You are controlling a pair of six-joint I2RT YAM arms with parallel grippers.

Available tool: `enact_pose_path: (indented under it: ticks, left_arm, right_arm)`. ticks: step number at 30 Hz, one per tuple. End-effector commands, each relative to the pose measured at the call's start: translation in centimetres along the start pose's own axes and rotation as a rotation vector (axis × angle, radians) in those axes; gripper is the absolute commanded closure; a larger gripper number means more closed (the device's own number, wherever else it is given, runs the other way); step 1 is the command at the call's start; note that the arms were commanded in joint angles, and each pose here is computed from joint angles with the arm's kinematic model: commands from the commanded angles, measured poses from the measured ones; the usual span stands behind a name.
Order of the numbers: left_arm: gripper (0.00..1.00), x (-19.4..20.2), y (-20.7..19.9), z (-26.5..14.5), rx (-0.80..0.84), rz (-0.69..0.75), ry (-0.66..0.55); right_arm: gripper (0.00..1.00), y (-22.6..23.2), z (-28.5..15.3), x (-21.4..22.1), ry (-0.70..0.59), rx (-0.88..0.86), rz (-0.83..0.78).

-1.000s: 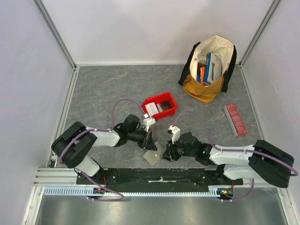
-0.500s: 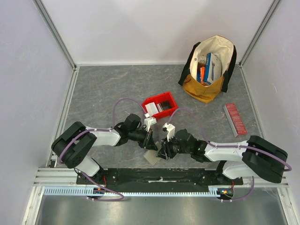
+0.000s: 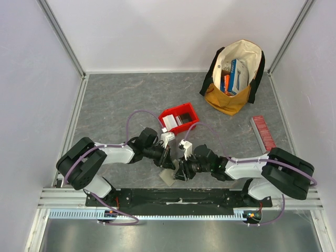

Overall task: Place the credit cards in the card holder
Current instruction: Open the card holder at the center of the board.

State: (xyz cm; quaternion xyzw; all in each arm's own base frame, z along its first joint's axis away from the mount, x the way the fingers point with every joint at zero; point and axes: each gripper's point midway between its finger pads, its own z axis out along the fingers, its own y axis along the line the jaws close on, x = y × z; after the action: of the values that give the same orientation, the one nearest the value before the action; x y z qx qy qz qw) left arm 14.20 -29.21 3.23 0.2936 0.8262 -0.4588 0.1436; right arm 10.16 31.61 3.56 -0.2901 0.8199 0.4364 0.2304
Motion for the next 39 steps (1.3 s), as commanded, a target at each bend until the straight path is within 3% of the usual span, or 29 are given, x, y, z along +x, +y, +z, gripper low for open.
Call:
enact_pose_path:
  ticks: [1,10,13,17,22,28,32,33,39]
  left_arm:
    - [0.98,-2.9,-1.1,-0.1,0.020,0.113,-0.074]
    - [0.98,-4.2,-0.8,-0.3,-0.024,0.069,-0.145]
    - [0.98,-4.3,-0.5,-0.3,-0.042,0.031,-0.165]
    - [0.98,-4.1,0.4,-0.4,-0.084,-0.029,-0.200]
    - [0.98,-3.5,2.5,-1.1,-0.204,-0.106,-0.261]
    - [0.98,-3.1,5.1,-2.7,-0.375,-0.169,-0.318]
    - [0.98,-2.2,6.8,-4.3,-0.501,-0.217,-0.353]
    - [0.98,-1.9,7.1,-4.6,-0.516,-0.230,-0.361]
    - [0.98,-0.6,7.5,-5.0,-0.531,-0.286,-0.381]
  right_arm:
    - [0.57,2.3,0.4,1.2,0.074,-0.117,-0.024]
    - [0.59,2.8,2.3,2.6,0.169,-0.080,-0.060]
    - [0.65,2.3,3.2,3.1,0.176,-0.022,-0.071]
    - [0.81,2.3,3.9,4.1,0.204,0.024,-0.111]
    - [1.00,4.8,4.0,4.9,0.209,-0.060,-0.187]
    - [0.99,3.6,2.9,7.1,0.275,-0.007,-0.181]
    - [0.80,1.4,0.9,8.4,0.285,0.107,-0.105]
    - [0.71,1.2,0.5,8.6,0.282,0.123,-0.082]
    - [0.61,-2.0,-0.7,8.9,0.244,0.320,0.006]
